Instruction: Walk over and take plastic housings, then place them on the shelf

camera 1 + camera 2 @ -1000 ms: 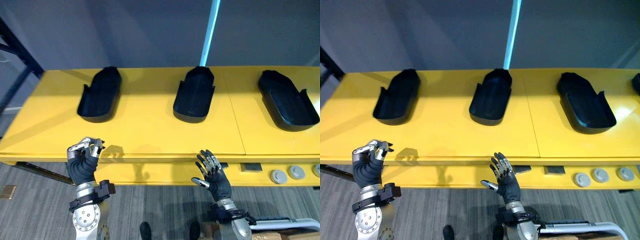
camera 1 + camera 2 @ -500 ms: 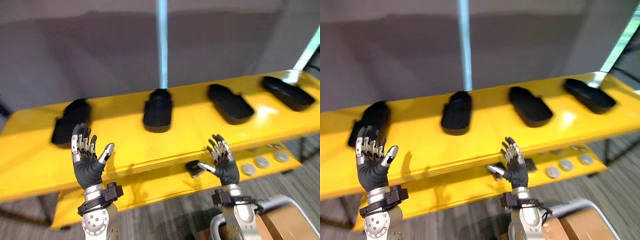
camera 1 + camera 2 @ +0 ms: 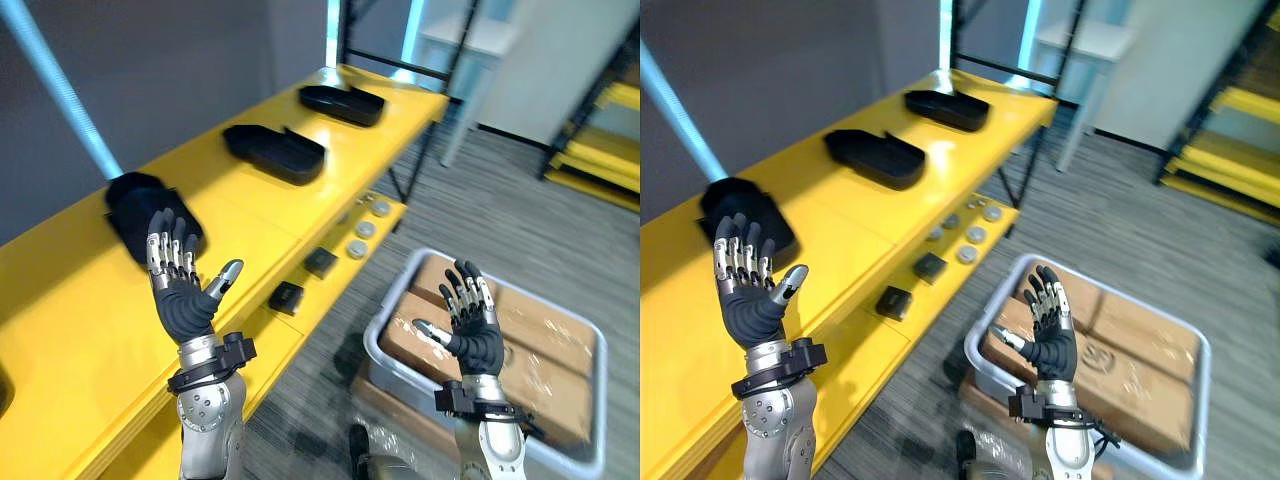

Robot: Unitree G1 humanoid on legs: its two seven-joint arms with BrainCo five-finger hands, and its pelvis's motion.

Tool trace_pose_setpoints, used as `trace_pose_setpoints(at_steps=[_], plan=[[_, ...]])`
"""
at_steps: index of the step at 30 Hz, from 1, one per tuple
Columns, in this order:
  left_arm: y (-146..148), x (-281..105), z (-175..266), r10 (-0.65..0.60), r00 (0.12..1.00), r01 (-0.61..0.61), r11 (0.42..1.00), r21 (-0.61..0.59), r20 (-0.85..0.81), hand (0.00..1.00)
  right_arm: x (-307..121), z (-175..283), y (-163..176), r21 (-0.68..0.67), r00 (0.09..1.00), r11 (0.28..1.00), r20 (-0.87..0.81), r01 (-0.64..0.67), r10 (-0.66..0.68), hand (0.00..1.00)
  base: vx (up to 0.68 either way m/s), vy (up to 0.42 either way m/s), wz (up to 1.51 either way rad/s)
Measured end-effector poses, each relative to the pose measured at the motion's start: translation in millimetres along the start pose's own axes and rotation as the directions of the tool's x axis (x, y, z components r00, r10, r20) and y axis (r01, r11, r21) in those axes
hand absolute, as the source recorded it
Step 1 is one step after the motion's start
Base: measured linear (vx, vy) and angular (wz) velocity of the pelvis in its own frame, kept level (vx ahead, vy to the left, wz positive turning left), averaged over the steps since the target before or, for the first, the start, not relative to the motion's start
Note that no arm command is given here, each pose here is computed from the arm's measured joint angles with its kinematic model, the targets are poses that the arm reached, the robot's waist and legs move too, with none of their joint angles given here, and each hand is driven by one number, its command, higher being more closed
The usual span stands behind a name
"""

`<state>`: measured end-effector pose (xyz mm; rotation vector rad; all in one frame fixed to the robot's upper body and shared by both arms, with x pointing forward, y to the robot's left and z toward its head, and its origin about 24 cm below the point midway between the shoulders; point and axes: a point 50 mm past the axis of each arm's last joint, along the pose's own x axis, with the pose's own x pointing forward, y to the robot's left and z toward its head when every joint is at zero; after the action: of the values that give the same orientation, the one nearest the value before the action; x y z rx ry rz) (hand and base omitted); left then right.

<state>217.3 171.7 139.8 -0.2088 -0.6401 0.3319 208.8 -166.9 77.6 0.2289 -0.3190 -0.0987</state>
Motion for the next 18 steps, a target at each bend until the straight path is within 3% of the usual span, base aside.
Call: trace_pose_setpoints(at_steps=[4, 13, 18], plan=[[17.8, 4.8, 4.4, 0.057, 0.998, -0.059, 0.997, 0.049, 0.029, 0.00, 8.2, -10.1, -1.9, -0.040, 1.000, 0.999, -0.028, 0.005, -0.006, 0.00, -0.15, -0.100, -1.11], [27.4, 3.4, 0.4, 0.101, 0.995, -0.101, 0.992, 0.073, 0.003, 0.00, 1.3, -21.6, -22.4, -0.141, 0.993, 0.990, -0.111, 0.019, -0.034, 0.00, 0.01, -0.120, -0.84], [44.2, -22.4, -61.2, 0.154, 0.944, -0.102, 0.977, 0.185, -0.291, 0.00, -22.0, -42.6, -49.8, -0.217, 0.960, 0.971, -0.234, 0.103, -0.154, 0.00, 0.05, 0.049, 0.23]])
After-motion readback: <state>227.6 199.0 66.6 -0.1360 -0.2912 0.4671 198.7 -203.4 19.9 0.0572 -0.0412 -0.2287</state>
